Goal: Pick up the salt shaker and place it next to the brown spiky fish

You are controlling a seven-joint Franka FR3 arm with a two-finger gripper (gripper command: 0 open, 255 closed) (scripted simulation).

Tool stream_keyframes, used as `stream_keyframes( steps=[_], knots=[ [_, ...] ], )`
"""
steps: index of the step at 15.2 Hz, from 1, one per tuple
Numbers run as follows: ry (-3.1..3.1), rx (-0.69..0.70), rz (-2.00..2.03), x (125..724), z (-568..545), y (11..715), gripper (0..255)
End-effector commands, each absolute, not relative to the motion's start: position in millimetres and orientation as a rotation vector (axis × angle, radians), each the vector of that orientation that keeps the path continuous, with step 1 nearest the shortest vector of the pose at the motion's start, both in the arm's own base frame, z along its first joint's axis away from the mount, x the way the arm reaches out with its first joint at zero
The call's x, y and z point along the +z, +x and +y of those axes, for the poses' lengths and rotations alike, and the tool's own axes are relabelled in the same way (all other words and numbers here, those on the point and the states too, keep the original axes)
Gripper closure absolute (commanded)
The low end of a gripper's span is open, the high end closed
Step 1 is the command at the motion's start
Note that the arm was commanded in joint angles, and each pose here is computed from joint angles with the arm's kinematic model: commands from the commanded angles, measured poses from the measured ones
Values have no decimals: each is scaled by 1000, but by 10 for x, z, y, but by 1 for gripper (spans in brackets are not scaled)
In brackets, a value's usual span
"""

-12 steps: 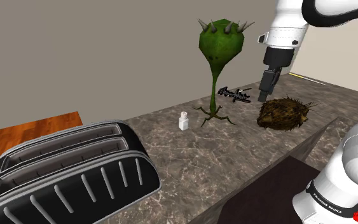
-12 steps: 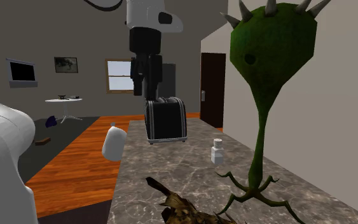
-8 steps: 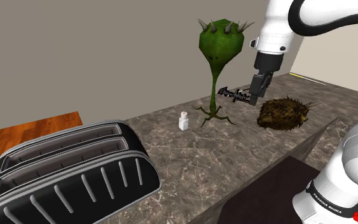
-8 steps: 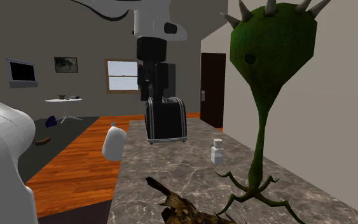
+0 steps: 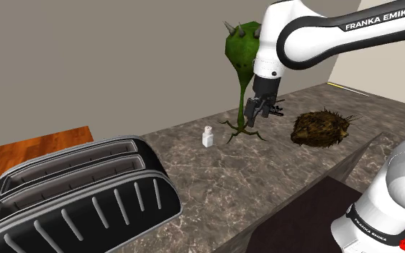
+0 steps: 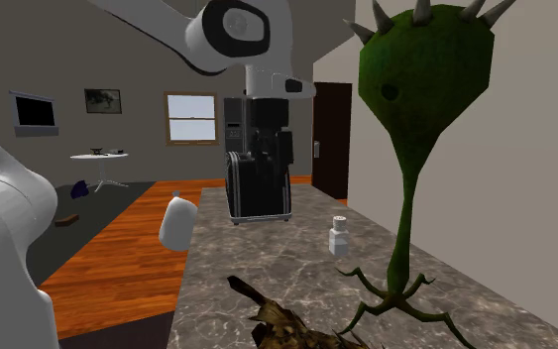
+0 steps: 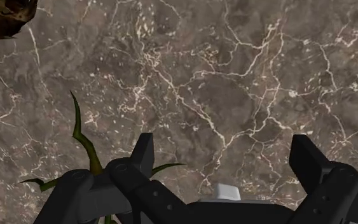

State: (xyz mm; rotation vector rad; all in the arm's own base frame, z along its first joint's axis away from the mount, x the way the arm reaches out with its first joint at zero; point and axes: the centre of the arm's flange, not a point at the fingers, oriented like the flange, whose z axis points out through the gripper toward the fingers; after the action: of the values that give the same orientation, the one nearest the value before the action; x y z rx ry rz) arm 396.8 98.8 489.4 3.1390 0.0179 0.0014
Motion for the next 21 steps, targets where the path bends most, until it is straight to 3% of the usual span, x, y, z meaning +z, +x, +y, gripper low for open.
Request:
stream_keyframes(
  steps=[1, 16, 21],
  knots=[
    [3126, 18, -23, 4761, 1087, 4146, 0],
    [3006, 117, -307, 3771, 1609, 5737, 0],
    [3006, 117, -307, 3510, 1576, 5755, 0]
  ],
)
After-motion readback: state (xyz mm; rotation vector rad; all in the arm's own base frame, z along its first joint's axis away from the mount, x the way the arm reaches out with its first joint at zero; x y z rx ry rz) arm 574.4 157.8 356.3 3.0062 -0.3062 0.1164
